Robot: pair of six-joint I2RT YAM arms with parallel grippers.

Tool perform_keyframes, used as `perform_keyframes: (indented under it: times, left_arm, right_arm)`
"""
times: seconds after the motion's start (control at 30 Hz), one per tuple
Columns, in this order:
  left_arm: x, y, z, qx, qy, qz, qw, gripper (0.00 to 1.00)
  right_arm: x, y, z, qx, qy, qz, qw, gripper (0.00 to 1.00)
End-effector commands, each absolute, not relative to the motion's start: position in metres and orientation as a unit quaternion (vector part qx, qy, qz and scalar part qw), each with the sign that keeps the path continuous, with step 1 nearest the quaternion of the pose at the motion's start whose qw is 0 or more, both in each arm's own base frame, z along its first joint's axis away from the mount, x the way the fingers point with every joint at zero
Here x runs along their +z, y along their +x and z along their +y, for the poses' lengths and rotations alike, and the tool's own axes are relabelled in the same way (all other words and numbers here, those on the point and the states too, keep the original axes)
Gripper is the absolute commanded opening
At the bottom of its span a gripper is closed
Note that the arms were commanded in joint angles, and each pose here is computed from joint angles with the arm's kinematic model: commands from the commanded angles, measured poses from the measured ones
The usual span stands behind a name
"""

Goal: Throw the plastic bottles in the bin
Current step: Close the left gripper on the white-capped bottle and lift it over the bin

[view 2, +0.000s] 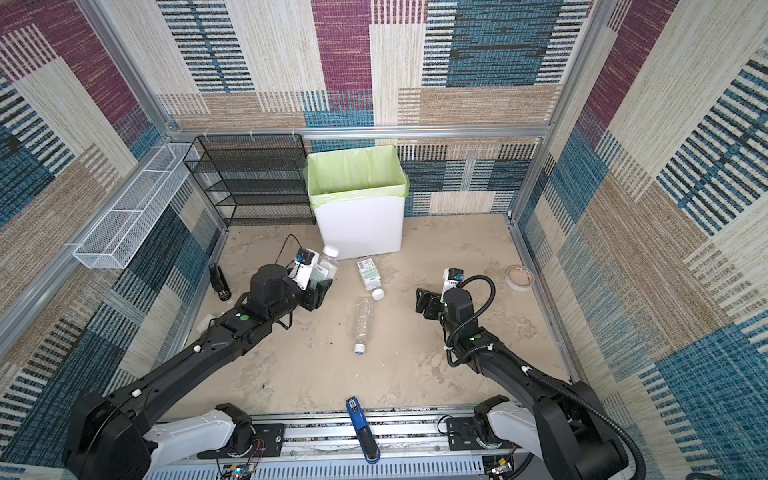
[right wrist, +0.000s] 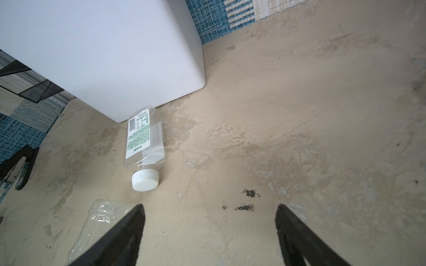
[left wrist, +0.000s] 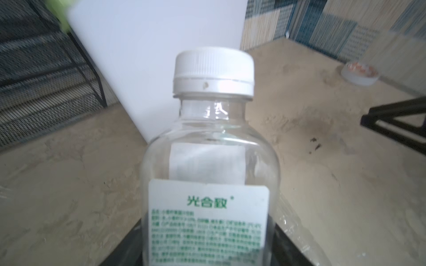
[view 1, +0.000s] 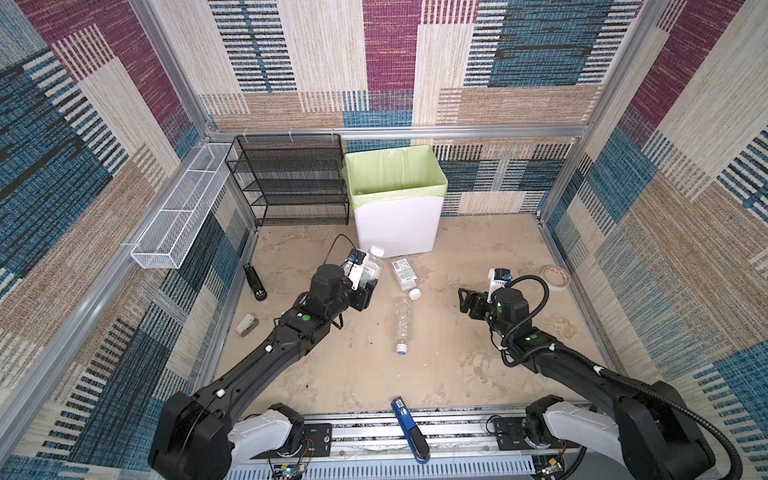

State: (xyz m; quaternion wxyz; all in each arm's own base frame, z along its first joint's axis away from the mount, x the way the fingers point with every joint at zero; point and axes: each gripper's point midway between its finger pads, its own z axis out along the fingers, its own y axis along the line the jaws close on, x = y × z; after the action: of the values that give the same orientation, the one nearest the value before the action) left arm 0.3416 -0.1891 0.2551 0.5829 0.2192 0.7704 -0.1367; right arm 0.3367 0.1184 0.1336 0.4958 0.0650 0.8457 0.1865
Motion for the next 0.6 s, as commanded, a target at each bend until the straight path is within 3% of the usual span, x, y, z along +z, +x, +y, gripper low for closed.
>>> perform_keyframes:
  times: [0.0,0.2,0.3,0.4,0.57]
  left_arm:
    - [0.376,0.334,-0.183,-0.181,0.162,0.611,0.754,0.57]
    - [0.465,0.288,-0.179,-0.224,0.17,0.437,0.855,0.57]
    - [0.502,0.288,-0.183,-0.224,0.173,0.4,0.872,0.57]
    - [0.541,0.322,-0.2,-0.22,0.172,0.416,0.865,0.57]
    - [0.577,0.443,-0.229,-0.225,0.146,0.575,0.773,0.71]
  right_arm:
    - [0.145,0.346,0.125,0.192,0.051,0.839,0.506,0.89]
    - [0.157,0.352,0.124,0.189,0.055,0.83,0.521,0.88]
    - [0.16,0.351,0.122,0.191,0.06,0.825,0.528,0.88]
    - [0.163,0.352,0.124,0.199,0.063,0.82,0.533,0.88]
    - [0.17,0.357,0.133,0.218,0.054,0.815,0.535,0.87]
